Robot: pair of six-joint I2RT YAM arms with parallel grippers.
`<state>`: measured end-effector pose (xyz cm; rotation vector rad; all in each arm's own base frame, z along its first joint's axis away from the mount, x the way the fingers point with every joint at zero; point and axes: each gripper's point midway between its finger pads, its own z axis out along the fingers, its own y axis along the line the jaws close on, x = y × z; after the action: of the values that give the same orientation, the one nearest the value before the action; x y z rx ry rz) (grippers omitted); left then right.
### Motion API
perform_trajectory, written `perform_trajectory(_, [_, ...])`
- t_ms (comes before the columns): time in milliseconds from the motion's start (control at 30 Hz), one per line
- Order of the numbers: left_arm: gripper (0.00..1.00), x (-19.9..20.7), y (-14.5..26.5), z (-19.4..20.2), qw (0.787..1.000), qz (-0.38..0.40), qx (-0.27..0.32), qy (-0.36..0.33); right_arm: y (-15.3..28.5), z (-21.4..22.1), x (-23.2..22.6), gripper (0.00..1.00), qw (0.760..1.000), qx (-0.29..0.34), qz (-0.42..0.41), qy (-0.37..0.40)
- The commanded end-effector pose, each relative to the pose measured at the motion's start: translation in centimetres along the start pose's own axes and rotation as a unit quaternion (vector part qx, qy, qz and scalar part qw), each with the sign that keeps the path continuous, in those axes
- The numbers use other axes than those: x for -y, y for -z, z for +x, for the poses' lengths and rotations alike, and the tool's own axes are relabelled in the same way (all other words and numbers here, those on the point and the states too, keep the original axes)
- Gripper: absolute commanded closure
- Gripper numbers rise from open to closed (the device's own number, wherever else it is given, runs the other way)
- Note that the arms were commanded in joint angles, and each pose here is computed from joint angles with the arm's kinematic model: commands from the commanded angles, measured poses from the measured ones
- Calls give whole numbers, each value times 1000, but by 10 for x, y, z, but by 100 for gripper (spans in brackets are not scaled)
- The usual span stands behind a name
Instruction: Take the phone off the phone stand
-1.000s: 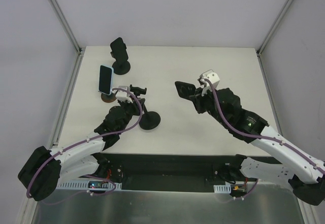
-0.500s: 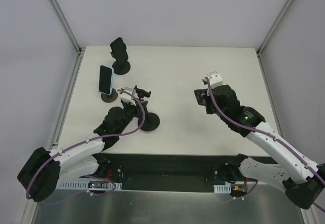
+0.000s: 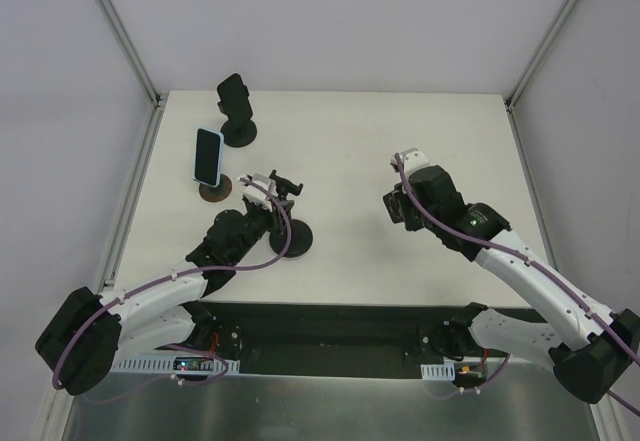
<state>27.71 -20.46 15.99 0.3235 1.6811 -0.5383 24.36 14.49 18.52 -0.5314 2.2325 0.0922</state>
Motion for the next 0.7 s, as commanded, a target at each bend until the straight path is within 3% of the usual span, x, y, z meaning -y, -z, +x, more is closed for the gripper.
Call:
perform_trajectory(0, [95,-3,-5,11,999,1,-18,-36,6,-23,-12,99,998,41,-37,-9])
perform_trajectory(100, [73,-1,-5,11,999,7,-18,-30,10,-26,-18,99,997,48,-54,-14])
perform_trajectory(133, [58,0,-5,11,999,8,-17,-28,10,-27,-19,99,997,48,-58,-15])
perform_trajectory(233, [39,1,-2,8,999,12,-16,-26,12,-27,-23,99,996,50,-70,-20])
perform_trajectory(467, [10,5,12,-11,999,17,-5,-37,22,-33,-32,99,992,64,-99,-36])
perform_trajectory(567, [2,14,21,-19,998,28,-5,-58,28,-36,-38,99,989,69,-119,-52])
perform_trajectory(667, [1,32,30,-26,994,45,-7,-97,34,-37,-45,99,986,65,-139,-68])
